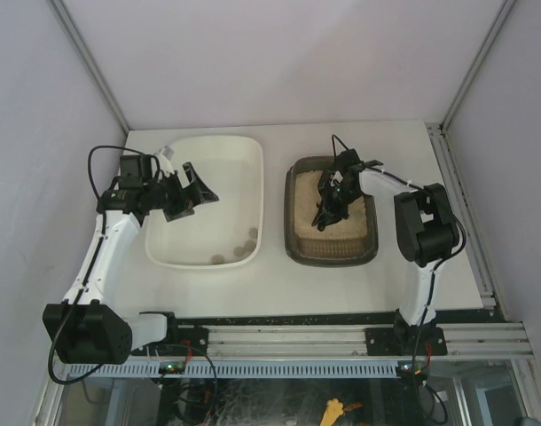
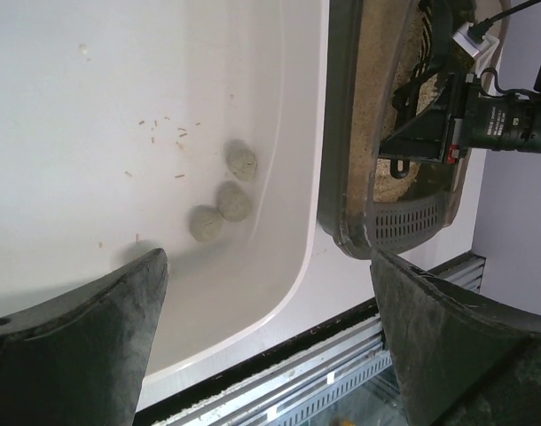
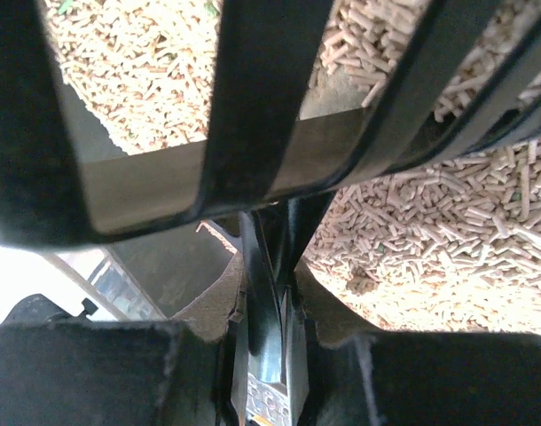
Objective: Clean the litter box
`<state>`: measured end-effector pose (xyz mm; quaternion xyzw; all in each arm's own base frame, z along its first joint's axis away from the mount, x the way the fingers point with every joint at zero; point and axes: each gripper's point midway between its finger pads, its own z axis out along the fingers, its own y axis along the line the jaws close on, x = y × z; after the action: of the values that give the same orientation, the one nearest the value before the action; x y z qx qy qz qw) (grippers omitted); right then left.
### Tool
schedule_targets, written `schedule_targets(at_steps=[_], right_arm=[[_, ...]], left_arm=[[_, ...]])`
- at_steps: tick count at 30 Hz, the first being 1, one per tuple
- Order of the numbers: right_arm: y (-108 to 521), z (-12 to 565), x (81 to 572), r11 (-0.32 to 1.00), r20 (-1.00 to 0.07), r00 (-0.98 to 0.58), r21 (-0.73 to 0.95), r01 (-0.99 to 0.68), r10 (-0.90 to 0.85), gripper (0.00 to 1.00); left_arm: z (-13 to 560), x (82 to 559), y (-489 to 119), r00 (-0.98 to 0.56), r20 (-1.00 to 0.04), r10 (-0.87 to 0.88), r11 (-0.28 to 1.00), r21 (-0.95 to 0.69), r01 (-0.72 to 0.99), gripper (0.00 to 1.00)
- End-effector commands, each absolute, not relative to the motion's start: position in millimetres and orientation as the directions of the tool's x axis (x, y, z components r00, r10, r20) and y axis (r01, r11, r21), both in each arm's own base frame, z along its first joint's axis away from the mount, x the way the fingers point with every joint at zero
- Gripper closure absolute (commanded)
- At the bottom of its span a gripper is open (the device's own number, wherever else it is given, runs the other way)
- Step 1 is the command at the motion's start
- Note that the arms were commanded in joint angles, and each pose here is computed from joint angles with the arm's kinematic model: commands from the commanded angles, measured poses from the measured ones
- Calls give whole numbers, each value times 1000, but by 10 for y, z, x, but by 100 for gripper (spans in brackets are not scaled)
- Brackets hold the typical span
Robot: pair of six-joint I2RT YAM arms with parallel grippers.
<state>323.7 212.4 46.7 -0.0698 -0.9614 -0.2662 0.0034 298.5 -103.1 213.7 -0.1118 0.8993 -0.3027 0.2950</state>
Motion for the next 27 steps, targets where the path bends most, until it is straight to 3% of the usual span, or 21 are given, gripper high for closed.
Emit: schedule_targets(at_steps=[1, 27], right_arm=[[2358, 730, 3161, 739, 3, -999, 672, 39, 49, 100], [1847, 886, 2880, 777, -18, -989, 621, 102, 144, 100]], left_arm=[[2107, 3015, -1003, -793, -486, -368, 800, -600, -3, 0], [2059, 3008, -1013, -802, -478, -357, 800, -601, 1, 0]])
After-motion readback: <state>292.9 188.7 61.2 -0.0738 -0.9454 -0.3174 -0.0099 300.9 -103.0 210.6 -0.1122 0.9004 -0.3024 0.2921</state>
